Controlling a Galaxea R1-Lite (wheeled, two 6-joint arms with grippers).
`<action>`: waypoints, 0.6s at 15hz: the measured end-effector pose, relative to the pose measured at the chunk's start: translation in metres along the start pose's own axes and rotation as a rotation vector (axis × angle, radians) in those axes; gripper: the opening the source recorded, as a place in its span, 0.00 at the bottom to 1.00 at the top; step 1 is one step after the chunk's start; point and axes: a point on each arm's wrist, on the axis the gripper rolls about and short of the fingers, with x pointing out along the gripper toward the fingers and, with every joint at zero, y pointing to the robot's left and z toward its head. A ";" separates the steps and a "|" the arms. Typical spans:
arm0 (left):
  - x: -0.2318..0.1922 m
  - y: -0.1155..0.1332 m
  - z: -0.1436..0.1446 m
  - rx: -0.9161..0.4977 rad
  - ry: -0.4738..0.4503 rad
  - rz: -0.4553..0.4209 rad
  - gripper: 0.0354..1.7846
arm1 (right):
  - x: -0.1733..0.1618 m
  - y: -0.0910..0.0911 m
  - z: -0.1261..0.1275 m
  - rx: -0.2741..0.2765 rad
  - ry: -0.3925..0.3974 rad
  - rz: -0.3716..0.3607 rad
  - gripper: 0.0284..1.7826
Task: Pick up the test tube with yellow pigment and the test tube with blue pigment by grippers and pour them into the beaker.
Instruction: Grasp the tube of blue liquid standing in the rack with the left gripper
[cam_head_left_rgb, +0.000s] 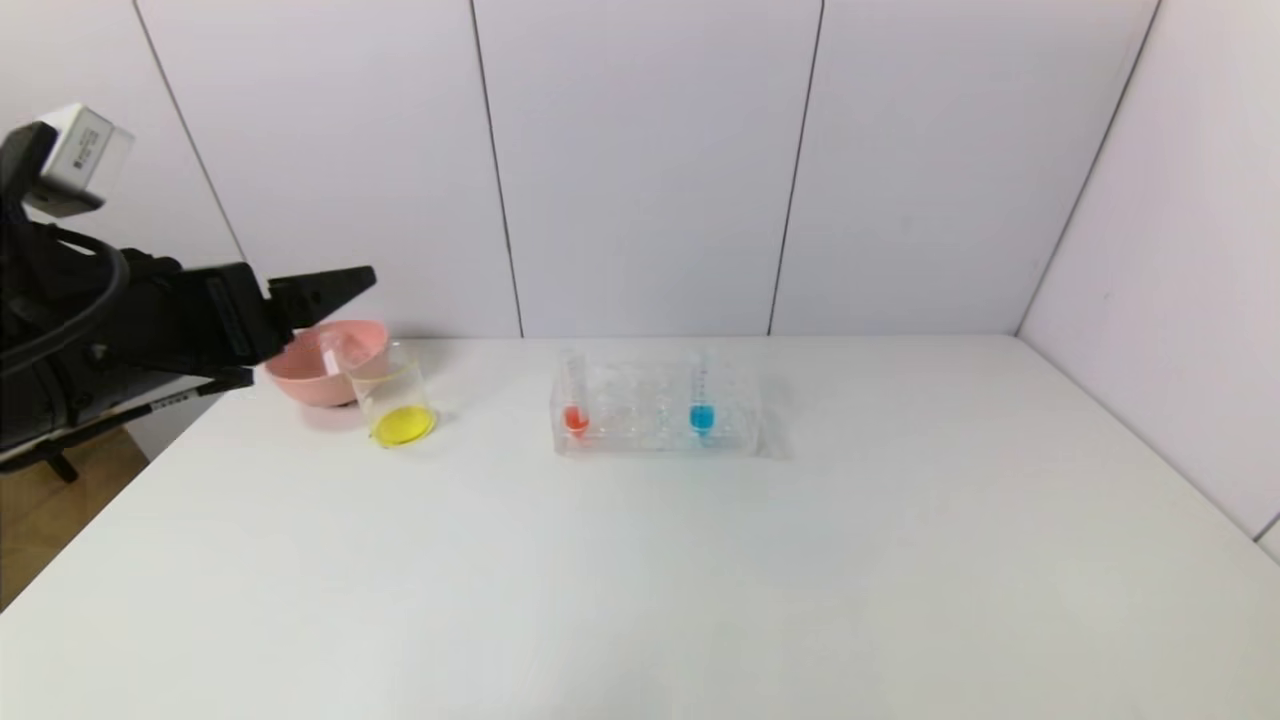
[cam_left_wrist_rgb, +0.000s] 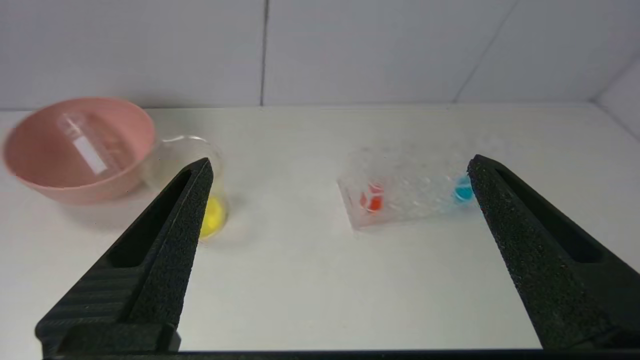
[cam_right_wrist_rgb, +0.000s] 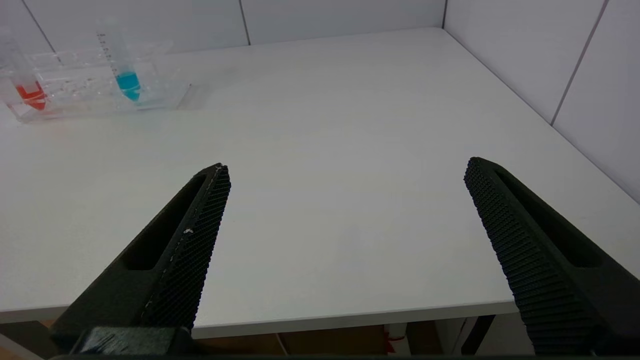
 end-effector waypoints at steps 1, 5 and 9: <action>0.001 -0.009 -0.006 -0.004 0.024 -0.044 1.00 | 0.000 0.000 0.000 0.000 0.000 0.000 0.96; 0.009 -0.037 -0.027 0.004 0.103 -0.162 1.00 | 0.000 0.000 0.000 0.000 0.000 0.000 0.96; 0.035 -0.061 -0.046 0.022 0.100 -0.178 1.00 | 0.000 0.000 0.000 -0.001 0.000 0.000 0.96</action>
